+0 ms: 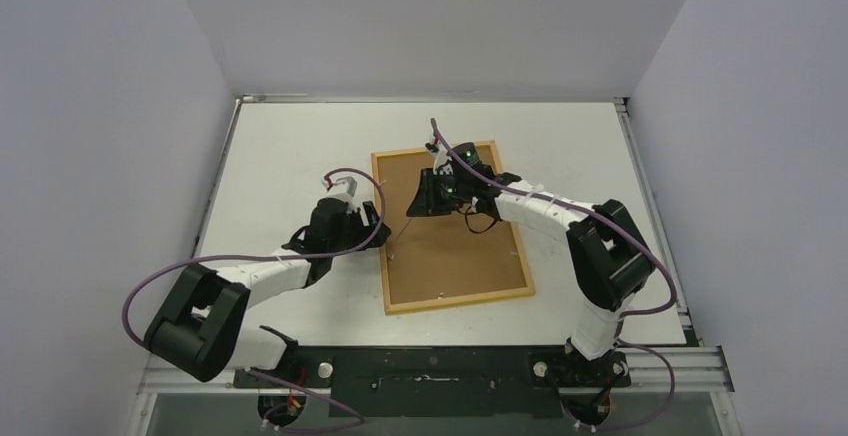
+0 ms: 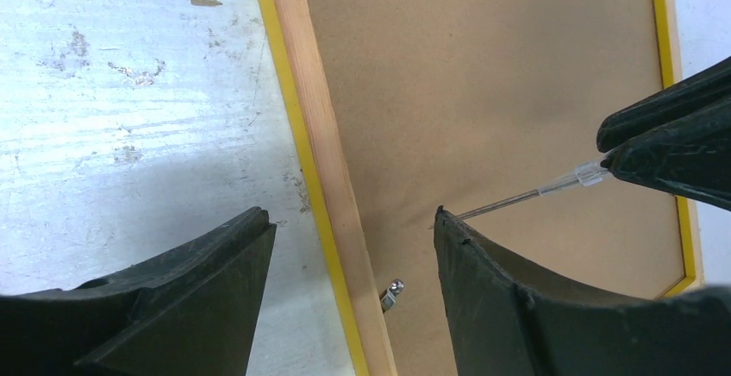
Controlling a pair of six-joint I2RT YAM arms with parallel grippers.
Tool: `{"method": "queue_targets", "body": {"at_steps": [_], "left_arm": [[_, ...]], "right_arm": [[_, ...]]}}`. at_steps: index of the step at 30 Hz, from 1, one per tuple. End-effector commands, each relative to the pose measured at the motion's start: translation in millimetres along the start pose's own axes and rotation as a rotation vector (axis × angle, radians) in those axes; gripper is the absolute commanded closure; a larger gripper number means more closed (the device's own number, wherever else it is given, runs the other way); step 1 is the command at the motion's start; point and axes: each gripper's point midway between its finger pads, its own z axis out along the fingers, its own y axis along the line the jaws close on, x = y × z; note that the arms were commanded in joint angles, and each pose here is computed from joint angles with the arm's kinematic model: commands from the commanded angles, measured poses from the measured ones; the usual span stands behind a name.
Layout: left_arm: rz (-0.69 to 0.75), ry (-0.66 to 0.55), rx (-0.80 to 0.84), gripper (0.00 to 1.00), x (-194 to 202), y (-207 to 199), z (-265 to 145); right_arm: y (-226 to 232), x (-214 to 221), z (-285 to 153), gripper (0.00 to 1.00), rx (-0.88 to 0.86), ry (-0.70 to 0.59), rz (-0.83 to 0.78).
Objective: Take the photo out of the frame
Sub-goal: Release the photo frame item from the photo frame.
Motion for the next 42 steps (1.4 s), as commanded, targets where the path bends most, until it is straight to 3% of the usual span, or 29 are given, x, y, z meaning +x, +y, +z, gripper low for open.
{"method": "queue_targets", "body": {"at_steps": [1,24,42], "left_arm": [[-0.012,-0.028,0.005,0.35,-17,-7,6],[-0.005,0.081,-0.012,0.5,2,-2,24],[0.058,0.142,-0.008,0.52,12,0,18]], "right_arm": [[21,-17,6,0.95,-0.072,-0.017,-0.042],[18,2,31,0.95,-0.125,0.097,-0.034],[19,3,40,0.95,-0.129,0.126,-0.041]]}}
